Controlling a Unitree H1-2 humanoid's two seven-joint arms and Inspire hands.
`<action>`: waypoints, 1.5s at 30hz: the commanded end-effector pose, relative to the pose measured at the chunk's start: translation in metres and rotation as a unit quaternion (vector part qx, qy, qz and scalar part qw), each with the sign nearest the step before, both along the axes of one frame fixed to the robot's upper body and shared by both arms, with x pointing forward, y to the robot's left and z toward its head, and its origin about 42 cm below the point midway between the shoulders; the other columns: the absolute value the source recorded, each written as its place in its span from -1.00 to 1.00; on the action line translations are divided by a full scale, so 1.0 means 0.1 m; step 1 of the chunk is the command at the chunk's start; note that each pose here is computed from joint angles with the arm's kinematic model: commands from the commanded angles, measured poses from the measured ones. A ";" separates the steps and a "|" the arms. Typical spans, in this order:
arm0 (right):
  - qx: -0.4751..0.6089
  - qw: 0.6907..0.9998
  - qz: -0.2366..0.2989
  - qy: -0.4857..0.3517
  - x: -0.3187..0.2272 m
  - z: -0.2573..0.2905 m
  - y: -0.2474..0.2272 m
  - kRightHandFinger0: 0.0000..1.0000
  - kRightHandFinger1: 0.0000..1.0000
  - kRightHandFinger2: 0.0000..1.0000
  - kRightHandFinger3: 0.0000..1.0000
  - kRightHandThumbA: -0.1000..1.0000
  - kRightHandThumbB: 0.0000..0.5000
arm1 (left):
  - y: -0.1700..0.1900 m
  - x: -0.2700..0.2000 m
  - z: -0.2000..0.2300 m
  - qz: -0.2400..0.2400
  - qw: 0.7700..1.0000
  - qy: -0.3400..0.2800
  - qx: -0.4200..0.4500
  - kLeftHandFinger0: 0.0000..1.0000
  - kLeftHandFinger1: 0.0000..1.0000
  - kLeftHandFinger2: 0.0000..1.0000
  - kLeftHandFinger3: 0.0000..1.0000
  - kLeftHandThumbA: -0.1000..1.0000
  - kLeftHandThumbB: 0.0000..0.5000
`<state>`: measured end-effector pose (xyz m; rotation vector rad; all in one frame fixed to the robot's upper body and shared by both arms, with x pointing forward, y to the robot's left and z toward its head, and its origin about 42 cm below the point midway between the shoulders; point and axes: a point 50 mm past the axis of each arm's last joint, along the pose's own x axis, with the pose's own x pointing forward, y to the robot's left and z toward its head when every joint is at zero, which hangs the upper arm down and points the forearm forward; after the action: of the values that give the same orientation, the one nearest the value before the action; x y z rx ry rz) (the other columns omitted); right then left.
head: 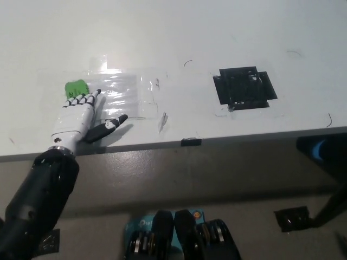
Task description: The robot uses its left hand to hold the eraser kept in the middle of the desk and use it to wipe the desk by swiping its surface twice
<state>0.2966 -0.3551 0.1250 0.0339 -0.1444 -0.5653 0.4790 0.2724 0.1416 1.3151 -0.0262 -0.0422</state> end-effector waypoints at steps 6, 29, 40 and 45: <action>-0.009 0.999 -0.008 -0.043 0.01 0.14 -0.05 1.00 1.00 0.82 0.99 1.00 -0.37 | 0.45 -0.60 -0.96 0.088 0.974 0.210 0.008 1.00 1.00 1.00 1.00 1.00 0.93; -0.024 0.999 0.001 -0.023 -0.07 0.16 -0.13 1.00 1.00 0.84 1.00 1.00 -0.38 | 0.04 -0.13 1.56 -0.034 0.984 -0.174 -0.024 1.00 1.00 1.00 1.00 1.00 1.00; -0.020 1.000 0.005 -0.018 -0.07 0.18 -0.13 1.00 1.00 0.81 1.00 1.00 -0.33 | -0.13 -0.85 2.07 -0.070 0.950 -0.293 -0.080 1.00 1.00 1.00 1.00 1.00 1.00; -0.030 0.999 0.010 -0.011 -0.06 0.21 -0.15 1.00 1.00 0.84 1.00 1.00 -0.36 | -0.13 -1.41 1.53 -0.051 0.944 -0.289 -0.154 1.00 1.00 1.00 1.00 1.00 0.83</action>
<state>0.2890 -0.3635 0.1291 0.0132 -0.1365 -0.5629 0.3688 0.2551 0.3138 1.0682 -0.5886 0.1992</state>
